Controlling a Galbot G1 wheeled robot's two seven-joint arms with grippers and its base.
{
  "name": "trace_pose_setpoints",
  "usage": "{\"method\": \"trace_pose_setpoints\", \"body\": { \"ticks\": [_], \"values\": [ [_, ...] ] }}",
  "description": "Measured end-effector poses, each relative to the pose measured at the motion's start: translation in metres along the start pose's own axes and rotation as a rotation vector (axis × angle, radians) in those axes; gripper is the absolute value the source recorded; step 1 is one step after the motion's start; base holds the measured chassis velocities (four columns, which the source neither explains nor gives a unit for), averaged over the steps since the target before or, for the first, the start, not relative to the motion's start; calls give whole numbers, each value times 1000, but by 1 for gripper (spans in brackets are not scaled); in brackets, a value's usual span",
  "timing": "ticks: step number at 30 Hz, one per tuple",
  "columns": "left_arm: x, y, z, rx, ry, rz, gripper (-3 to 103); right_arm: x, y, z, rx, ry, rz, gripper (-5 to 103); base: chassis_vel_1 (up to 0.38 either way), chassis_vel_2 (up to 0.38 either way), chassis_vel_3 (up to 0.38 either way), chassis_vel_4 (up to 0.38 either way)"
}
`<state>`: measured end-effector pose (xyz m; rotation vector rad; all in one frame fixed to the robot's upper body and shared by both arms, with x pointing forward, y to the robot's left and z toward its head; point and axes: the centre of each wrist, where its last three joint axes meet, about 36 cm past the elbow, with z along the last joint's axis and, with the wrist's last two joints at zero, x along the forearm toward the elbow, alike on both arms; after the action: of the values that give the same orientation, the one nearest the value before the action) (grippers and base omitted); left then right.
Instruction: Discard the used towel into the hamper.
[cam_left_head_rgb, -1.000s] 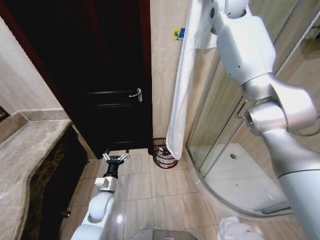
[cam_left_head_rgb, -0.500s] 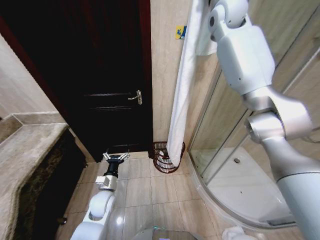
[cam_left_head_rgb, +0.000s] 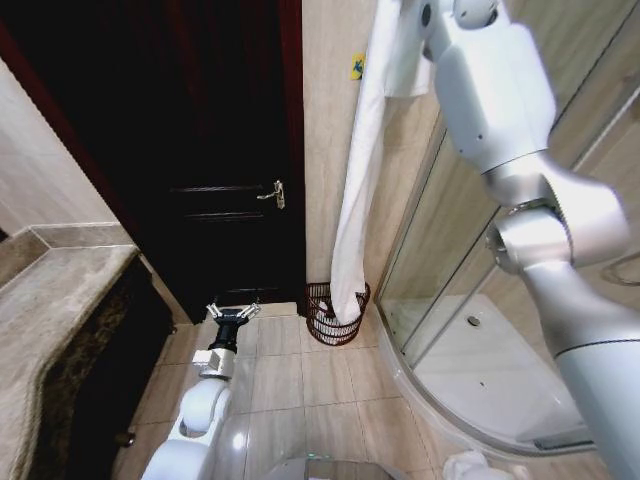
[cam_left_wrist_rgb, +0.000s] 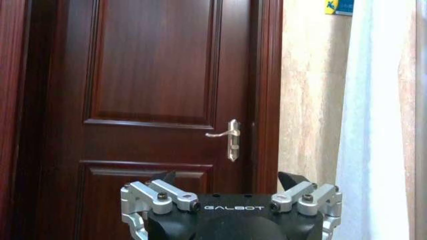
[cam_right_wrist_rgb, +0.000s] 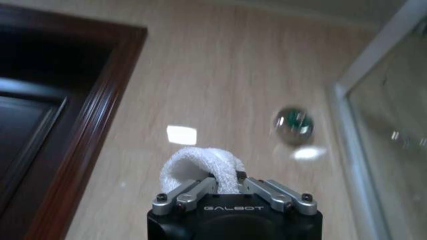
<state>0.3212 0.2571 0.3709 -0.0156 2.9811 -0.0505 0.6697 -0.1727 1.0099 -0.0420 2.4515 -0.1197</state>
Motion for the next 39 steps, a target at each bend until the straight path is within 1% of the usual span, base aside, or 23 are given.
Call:
{"method": "trace_pose_setpoints", "body": {
  "ticks": [2,5,7,8,10,11,15,16,19,20,23,24,26,29,31,32,34,37,39],
  "values": [
    [1,0,1,1,1,0,100,-1,-1,1,8,-14,5,5,0,0,0,0],
    [4,-1,1,0,3,1,100,2,-4,12,25,1,6,5,0,0,0,0],
    [6,0,0,-2,3,2,100,10,-9,41,42,52,15,5,0,0,0,0],
    [6,0,0,-2,3,2,100,10,-9,41,42,52,15,5,0,0,0,0],
    [7,1,-2,-5,-1,0,100,21,-15,77,55,112,30,5,0,0,0,0],
    [7,1,-2,-5,-1,0,100,21,-15,77,55,112,30,5,0,0,0,0],
    [12,2,-3,-6,-2,-8,100,45,-21,134,73,200,44,5,0,0,0,0],
    [12,2,-3,-6,-2,-8,100,45,-21,134,73,200,44,5,0,0,0,0],
    [16,3,-1,-6,2,-13,100,61,-20,161,68,244,38,5,0,0,0,0],
    [16,3,-1,-6,2,-13,100,61,-20,161,68,244,38,5,0,0,0,0],
    [18,3,0,-3,3,-17,100,80,-17,190,66,281,29,5,0,0,0,0],
    [18,3,0,-3,3,-17,100,80,-17,190,66,281,29,5,0,0,0,0],
    [18,3,0,-4,2,-16,100,87,-19,204,68,286,34,5,0,0,0,0],
    [16,3,-1,-7,-2,-14,100,78,-25,195,61,269,47,5,0,0,0,0],
    [13,3,-1,-7,-6,-15,100,58,-33,163,56,224,46,5,0,0,0,0],
    [13,3,-1,-7,-6,-15,100,58,-33,163,56,224,46,5,0,0,0,0],
    [12,0,0,-5,-5,-11,100,49,-35,139,52,203,32,5,0,0,0,0],
    [12,-3,2,-4,-2,-6,100,53,-34,140,53,211,24,5,0,0,0,0],
    [11,-6,3,-3,-2,-2,100,66,-34,158,58,238,26,5,0,0,0,0]
  ]
}}
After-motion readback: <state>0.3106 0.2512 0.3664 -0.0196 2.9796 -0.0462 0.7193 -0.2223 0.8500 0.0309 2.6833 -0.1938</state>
